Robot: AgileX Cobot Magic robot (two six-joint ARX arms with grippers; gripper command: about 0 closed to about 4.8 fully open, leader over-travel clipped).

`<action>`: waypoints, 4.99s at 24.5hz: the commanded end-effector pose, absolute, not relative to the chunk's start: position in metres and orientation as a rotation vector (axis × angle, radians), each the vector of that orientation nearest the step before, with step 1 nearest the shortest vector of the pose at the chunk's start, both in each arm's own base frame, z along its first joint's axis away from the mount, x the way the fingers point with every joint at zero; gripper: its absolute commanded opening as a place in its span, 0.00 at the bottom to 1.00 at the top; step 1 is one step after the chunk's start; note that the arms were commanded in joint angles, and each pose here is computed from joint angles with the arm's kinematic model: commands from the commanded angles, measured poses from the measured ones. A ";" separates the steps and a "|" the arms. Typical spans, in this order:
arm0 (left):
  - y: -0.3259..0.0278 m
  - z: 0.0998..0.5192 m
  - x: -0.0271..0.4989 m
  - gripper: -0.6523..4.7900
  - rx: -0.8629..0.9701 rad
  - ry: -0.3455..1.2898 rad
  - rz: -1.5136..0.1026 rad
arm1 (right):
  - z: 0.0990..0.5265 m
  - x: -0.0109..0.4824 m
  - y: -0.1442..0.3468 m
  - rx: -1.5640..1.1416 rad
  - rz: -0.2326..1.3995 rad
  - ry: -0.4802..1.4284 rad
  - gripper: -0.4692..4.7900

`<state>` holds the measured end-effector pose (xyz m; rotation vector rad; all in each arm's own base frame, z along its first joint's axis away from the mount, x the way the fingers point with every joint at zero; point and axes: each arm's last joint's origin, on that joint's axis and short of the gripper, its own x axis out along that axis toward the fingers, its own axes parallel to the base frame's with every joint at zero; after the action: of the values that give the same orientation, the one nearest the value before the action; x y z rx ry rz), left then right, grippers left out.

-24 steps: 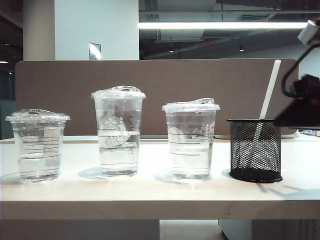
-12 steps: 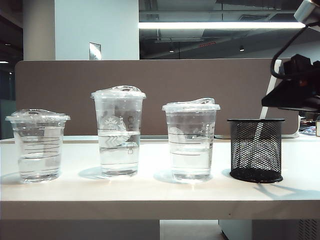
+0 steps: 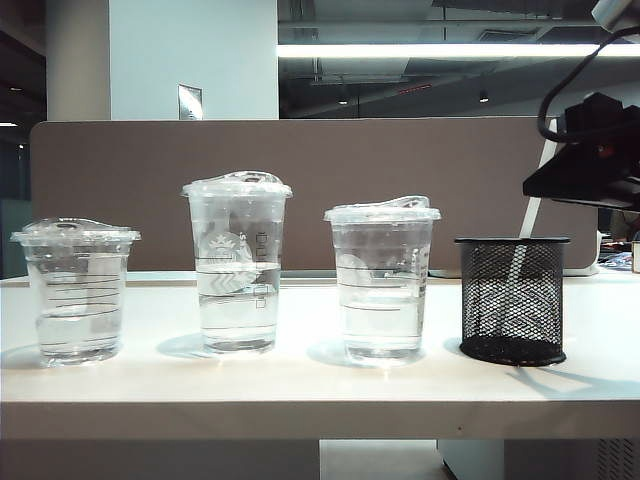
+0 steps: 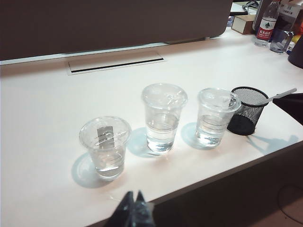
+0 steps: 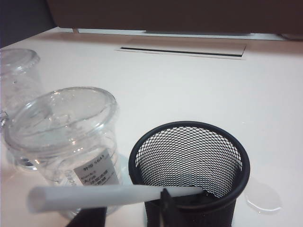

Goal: Pick up the straw and insert it into the medium coffee cup.

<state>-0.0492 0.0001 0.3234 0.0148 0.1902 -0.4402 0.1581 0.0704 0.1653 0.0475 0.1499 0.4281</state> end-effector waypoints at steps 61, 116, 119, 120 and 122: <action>0.000 0.325 -0.049 0.11 0.020 0.177 -0.437 | 0.375 0.177 0.086 -0.170 0.589 0.085 0.14; 0.000 0.325 -0.049 0.11 0.070 0.167 -0.439 | 0.326 0.216 0.162 -0.323 0.671 0.396 0.82; 0.001 0.325 -0.048 0.11 0.062 0.165 -0.412 | 0.352 0.206 0.155 -0.273 0.665 0.240 0.58; 0.000 0.326 -0.046 0.11 0.057 0.145 -0.413 | 0.372 0.192 0.146 -0.237 0.665 0.128 0.16; -0.001 0.326 -0.040 0.11 0.045 0.121 -0.411 | 0.397 0.173 0.131 -0.190 0.651 -0.011 0.08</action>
<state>-0.0454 0.0002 0.3238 0.0579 0.1595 -0.4173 0.1861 0.1402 0.3730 -0.2386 0.1365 0.6601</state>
